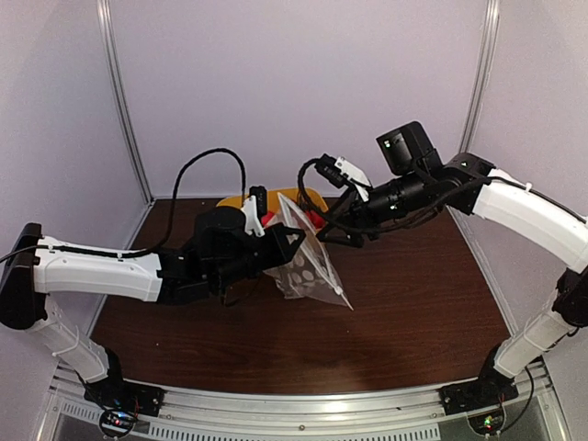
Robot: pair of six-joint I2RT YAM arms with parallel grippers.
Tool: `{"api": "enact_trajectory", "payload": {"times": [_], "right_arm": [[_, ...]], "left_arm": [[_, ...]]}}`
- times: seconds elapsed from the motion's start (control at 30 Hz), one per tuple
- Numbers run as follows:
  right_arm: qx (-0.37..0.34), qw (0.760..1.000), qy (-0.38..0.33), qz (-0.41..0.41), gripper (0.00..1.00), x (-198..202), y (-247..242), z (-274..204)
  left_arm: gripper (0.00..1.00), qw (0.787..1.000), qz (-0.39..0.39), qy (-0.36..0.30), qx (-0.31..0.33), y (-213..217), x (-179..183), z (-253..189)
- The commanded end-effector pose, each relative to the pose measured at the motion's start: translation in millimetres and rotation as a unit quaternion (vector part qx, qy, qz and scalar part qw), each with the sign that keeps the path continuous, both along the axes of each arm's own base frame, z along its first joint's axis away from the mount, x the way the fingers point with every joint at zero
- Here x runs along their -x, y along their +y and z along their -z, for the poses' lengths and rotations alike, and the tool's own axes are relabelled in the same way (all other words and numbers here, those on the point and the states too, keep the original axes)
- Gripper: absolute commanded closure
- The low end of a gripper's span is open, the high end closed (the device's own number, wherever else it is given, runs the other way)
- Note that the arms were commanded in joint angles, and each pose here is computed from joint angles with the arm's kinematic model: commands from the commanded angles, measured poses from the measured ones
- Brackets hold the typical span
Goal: Place the food in the zip-top bag and seal the zipper
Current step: Pass from the left arm to the right
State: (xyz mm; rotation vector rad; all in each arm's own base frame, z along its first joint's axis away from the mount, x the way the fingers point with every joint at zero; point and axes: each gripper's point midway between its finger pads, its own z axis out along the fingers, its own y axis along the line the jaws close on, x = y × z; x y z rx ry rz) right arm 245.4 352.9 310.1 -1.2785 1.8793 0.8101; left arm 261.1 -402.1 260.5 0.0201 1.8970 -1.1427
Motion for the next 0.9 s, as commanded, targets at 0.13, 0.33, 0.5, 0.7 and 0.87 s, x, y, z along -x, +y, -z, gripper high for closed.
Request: {"api": "enact_trajectory", "payload": {"times": [0.13, 0.33, 0.5, 0.7, 0.87], "right_arm": [[0.032, 0.995, -0.006, 0.095, 0.34, -27.3, -10.6, 25.3], [0.045, 0.987, -0.032, 0.151, 0.48, -48.9, -19.0, 25.4], [0.047, 0.987, -0.035, 0.153, 0.42, -49.0, -18.1, 24.1], [0.071, 0.980, -0.062, 0.175, 0.45, -55.8, -18.0, 26.9], [0.086, 0.980, -0.090, 0.155, 0.43, -39.8, -4.4, 21.5]], "left_arm": [[1.00, 0.996, 0.016, -0.031, 0.081, -14.9, -0.1, -40.2], [1.00, 0.995, 0.027, -0.031, 0.086, -18.9, 2.2, -40.0], [1.00, 0.996, 0.031, -0.028, 0.085, -19.8, 3.5, -37.4], [1.00, 0.995, 0.027, -0.024, 0.089, -21.1, 1.7, -36.2], [1.00, 0.996, 0.015, -0.025, 0.086, -19.5, -2.5, -36.6]]}}
